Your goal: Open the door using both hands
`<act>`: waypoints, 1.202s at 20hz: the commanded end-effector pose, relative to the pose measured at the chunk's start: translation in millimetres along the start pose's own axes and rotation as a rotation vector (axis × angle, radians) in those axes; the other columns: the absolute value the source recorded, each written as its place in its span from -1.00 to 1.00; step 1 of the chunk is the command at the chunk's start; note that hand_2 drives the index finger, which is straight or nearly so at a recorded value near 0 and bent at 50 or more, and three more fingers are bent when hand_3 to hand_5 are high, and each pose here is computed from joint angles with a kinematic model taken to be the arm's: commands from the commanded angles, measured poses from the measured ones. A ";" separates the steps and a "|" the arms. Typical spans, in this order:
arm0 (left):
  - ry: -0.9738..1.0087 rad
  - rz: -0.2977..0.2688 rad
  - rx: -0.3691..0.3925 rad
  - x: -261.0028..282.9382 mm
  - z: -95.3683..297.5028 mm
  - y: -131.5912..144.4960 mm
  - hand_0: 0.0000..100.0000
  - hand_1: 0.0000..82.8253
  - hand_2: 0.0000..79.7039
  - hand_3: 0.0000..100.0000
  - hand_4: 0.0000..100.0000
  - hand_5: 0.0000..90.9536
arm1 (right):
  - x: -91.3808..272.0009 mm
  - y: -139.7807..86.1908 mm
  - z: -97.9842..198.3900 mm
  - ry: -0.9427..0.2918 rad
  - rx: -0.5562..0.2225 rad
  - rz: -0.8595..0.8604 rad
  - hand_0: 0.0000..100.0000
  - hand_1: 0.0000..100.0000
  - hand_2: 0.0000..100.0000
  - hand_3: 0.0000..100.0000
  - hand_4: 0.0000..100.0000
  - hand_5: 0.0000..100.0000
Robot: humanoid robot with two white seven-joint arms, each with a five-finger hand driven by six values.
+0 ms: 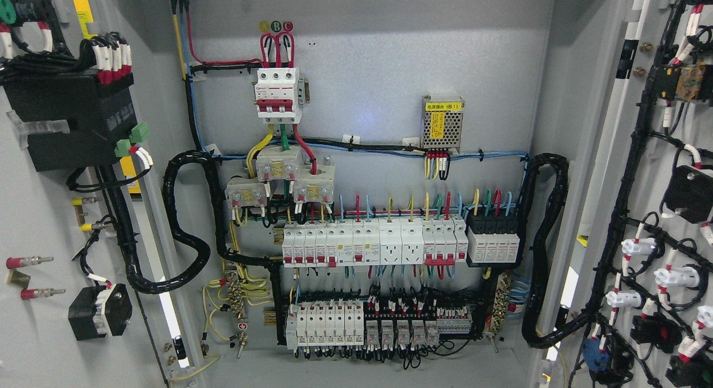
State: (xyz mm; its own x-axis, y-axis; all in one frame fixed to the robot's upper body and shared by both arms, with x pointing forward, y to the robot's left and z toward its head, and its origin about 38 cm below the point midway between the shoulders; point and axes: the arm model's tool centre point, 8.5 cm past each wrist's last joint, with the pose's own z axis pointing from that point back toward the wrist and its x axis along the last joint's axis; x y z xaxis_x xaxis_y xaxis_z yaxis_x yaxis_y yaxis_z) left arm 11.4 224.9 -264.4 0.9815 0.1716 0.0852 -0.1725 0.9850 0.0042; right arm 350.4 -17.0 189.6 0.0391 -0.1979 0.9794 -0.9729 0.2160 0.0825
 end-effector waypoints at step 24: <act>-1.217 -0.341 -0.623 246.9 241.5 -102.0 -1.00 -1.00 -1.00 -1.00 -1.00 -1.00 | 2.9 81.0 257.1 -0.213 -0.682 0.317 -0.54 -0.95 -1.00 -1.00 -1.00 -1.00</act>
State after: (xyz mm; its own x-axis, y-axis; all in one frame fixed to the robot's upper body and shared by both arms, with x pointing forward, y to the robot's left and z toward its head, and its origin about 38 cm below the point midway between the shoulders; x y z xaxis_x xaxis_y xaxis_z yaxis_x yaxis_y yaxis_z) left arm 219.0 200.5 -146.7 0.5805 0.1196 0.8054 0.1576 0.9540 -0.2552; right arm 226.7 -212.5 119.7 -0.2147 -0.2659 0.9398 -0.6361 0.7682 0.0721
